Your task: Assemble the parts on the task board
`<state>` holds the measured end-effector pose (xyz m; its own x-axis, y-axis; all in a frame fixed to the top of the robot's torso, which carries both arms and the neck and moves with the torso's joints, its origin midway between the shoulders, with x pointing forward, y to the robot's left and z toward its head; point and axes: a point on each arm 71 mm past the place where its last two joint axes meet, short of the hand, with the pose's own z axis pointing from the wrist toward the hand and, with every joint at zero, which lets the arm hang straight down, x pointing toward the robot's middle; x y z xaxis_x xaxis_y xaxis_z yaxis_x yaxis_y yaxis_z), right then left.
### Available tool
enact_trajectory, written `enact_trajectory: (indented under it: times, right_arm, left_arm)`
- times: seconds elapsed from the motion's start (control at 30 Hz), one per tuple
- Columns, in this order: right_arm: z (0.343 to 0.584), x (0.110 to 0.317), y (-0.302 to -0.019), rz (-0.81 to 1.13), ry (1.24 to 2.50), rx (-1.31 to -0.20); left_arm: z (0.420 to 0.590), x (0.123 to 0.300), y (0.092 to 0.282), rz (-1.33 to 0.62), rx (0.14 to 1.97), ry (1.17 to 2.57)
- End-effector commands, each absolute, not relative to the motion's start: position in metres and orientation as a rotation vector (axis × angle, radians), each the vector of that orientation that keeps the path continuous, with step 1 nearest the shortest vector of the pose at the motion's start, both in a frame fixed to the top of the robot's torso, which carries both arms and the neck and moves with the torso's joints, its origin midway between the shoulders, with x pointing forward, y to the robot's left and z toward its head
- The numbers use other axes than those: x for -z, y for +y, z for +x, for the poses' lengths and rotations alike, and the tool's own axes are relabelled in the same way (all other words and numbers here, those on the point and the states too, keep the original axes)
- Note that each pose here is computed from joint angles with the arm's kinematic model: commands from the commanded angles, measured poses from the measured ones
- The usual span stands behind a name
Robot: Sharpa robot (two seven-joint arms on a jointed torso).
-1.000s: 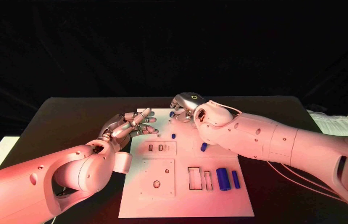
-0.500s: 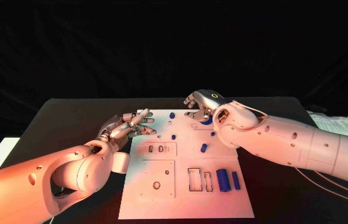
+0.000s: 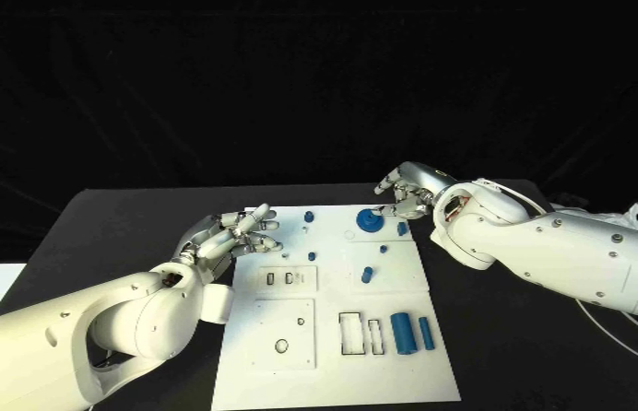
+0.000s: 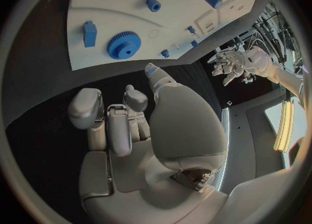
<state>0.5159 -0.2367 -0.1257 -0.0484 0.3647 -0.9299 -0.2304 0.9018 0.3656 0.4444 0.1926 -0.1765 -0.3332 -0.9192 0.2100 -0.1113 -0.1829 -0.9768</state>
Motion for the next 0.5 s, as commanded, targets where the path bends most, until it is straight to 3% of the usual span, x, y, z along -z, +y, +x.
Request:
enact_trajectory:
  times: [0.03, 0.5]
  right_arm:
    - [0.518, 0.135, -0.239, 0.146, 1.667, -0.467]
    - [0.528, 0.142, -0.227, 0.103, 1.698, -0.425]
  left_arm:
    - [0.444, 0.175, 0.19, -1.229, 1.616, 1.433]
    - [0.445, 0.176, 0.189, -1.228, 1.622, 1.435]
